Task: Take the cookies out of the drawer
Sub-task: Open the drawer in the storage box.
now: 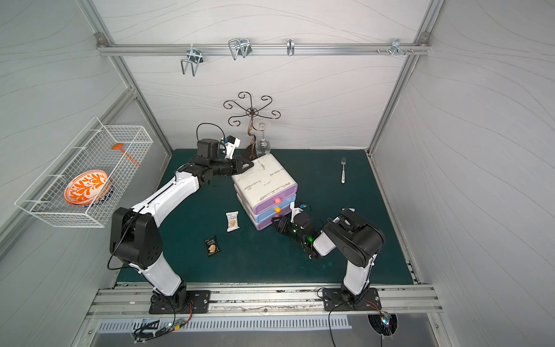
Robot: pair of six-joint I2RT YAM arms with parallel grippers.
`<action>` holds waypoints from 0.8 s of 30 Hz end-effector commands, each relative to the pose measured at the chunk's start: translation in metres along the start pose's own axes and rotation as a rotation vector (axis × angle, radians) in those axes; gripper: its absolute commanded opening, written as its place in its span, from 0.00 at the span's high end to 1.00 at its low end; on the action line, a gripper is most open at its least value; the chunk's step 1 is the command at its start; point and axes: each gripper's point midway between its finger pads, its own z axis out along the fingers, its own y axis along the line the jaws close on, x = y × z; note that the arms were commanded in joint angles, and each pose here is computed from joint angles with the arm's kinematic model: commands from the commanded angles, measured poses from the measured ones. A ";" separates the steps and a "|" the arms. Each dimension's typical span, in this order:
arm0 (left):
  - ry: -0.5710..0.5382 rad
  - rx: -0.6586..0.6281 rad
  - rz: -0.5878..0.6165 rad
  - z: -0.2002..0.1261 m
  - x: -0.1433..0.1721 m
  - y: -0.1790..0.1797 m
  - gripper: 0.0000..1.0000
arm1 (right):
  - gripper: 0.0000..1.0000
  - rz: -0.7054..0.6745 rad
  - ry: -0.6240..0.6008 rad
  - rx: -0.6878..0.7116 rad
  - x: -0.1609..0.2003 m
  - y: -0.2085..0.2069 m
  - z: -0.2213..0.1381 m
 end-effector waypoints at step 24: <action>0.197 -0.212 -0.160 0.008 0.070 0.068 0.98 | 0.70 -0.102 -0.065 -0.041 -0.017 0.010 -0.004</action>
